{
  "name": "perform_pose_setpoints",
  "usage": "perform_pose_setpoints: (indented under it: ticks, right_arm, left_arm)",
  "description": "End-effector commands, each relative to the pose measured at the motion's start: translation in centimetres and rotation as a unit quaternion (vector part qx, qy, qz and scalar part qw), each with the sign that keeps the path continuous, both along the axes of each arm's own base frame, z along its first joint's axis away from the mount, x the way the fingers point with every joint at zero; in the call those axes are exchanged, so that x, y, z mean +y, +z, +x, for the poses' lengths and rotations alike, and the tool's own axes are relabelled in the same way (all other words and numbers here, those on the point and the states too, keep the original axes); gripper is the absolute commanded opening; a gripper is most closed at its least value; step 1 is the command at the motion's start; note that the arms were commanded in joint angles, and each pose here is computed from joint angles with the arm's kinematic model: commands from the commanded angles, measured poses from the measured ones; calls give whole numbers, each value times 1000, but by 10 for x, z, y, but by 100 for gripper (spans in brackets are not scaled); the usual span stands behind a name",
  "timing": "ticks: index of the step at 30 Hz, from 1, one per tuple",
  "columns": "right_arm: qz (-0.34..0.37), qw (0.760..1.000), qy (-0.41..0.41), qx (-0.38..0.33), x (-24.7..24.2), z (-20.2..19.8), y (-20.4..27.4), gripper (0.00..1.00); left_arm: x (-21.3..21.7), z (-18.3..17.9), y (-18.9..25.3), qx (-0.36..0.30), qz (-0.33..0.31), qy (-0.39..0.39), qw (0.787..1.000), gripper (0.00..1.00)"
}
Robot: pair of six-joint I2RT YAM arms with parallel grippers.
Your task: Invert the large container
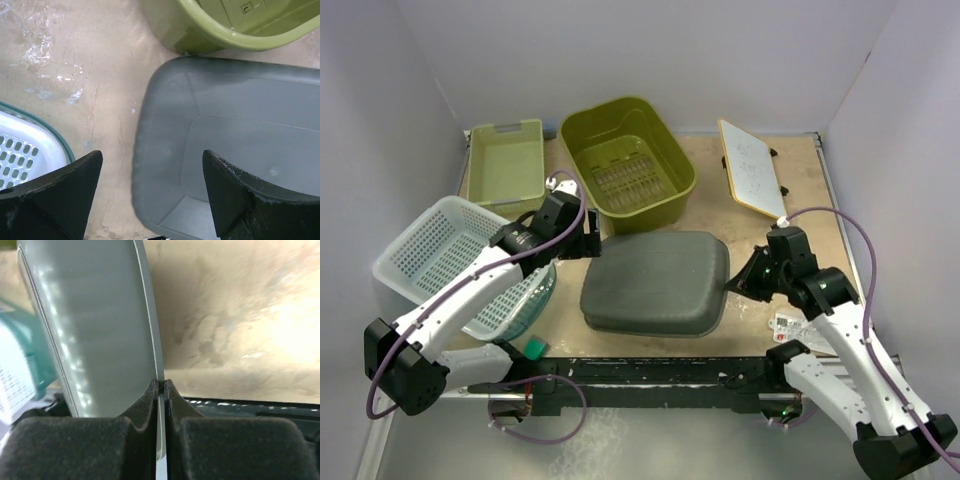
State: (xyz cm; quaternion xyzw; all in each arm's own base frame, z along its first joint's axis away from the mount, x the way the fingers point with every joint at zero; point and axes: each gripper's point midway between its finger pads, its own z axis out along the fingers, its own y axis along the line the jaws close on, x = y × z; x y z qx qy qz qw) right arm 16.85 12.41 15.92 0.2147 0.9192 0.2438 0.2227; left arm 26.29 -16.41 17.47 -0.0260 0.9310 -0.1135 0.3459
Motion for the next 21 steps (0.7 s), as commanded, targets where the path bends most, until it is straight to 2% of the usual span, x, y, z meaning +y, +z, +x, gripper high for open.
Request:
perform_pose_setpoints:
  ticks: [1, 4, 9, 15, 18, 21]
  right_arm:
    - [-145, 988, -46, -26, -55, 6, -1, 6]
    - [-185, 980, -64, -35, -70, 13, 1, 8]
    - [-240, 966, -91, -36, -91, 18, 0, 11]
    - [-256, 960, -100, -42, -98, 21, 1, 17]
    - [-263, 959, -99, -39, -100, 20, 0, 34]
    - [-266, 958, -98, -38, -100, 20, 0, 60]
  left_arm:
    - [-5, 5, 1, -17, -11, -5, 1000, 78]
    - [-12, 6, -15, 3, -15, -9, 1000, 78]
    - [-39, 5, -29, 24, -70, -27, 997, 77]
    - [-54, 3, -40, 38, -110, -30, 993, 76]
    - [-58, -2, -47, 45, -122, -29, 991, 76]
    - [-65, -9, -57, 54, -142, -26, 988, 76]
